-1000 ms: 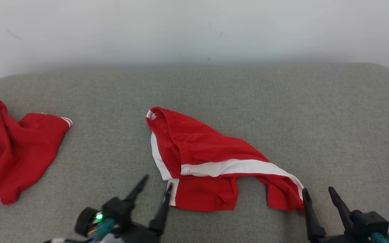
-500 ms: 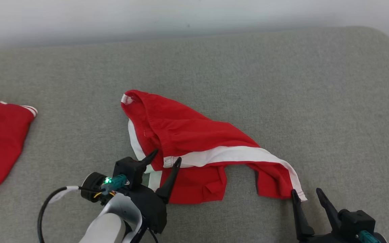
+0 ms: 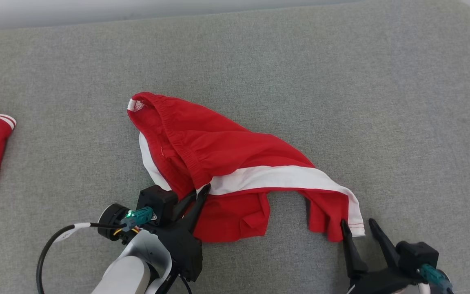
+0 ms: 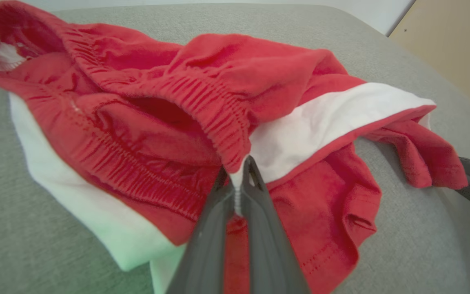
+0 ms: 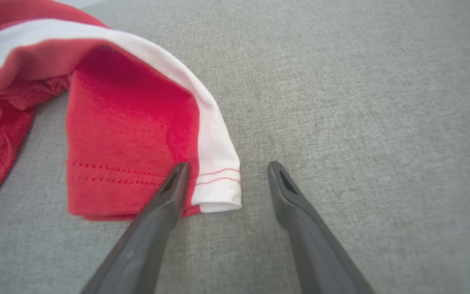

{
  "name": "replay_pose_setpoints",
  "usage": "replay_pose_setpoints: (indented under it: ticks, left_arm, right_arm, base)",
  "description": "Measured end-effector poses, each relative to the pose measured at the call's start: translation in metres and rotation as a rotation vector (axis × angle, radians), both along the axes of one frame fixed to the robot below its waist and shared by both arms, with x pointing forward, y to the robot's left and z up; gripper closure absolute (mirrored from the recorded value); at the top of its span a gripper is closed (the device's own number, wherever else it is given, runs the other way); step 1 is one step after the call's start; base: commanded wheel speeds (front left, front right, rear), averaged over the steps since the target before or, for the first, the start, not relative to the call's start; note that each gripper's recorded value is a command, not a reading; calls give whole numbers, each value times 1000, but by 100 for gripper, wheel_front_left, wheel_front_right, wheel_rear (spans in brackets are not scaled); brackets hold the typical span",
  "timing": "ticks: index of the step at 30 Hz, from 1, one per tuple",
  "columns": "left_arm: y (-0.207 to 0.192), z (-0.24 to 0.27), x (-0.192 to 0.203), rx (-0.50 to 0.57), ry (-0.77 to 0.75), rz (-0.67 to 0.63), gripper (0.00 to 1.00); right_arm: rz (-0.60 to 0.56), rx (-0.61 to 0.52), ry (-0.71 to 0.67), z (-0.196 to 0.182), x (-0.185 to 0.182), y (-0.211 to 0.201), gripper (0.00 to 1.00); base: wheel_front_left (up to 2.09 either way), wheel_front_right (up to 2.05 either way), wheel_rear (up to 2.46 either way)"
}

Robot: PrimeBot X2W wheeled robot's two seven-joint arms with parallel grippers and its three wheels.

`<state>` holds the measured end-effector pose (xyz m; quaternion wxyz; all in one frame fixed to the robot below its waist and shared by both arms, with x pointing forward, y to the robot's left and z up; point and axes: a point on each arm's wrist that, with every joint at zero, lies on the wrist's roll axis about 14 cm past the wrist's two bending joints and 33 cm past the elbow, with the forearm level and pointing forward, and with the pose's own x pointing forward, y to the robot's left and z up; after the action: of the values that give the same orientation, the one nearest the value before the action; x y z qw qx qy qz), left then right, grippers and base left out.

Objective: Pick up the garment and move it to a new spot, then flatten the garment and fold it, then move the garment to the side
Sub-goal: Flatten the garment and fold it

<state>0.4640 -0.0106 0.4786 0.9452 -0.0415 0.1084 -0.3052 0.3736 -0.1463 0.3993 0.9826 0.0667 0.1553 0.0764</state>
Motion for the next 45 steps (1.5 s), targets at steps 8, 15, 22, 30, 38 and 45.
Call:
replay_pose_setpoints:
  ticks: [8,15,22,30,38,45]
  left_arm:
    - [8,2,3,2,-21,30,100]
    - [19,34,10,-42,-121,78,100]
    - [30,99,10,-97,-306,98,100]
    - [55,183,-1,-136,-540,138,100]
    - [74,255,-35,-194,-740,164,100]
    - [79,262,-50,-198,-732,164,100]
  right_arm:
    - [31,-13,20,-12,13,2,100]
    - [5,-37,-102,15,24,-9,100]
    - [27,-114,-424,109,51,-16,100]
    - [94,-175,-777,220,52,-2,100]
    - [129,-234,-996,295,32,8,100]
    - [167,-221,-980,302,29,19,100]
  base:
    - [0,0,0]
    - [0,0,0]
    - [0,0,0]
    - [0,0,0]
    - [0,0,0]
    - [0,0,0]
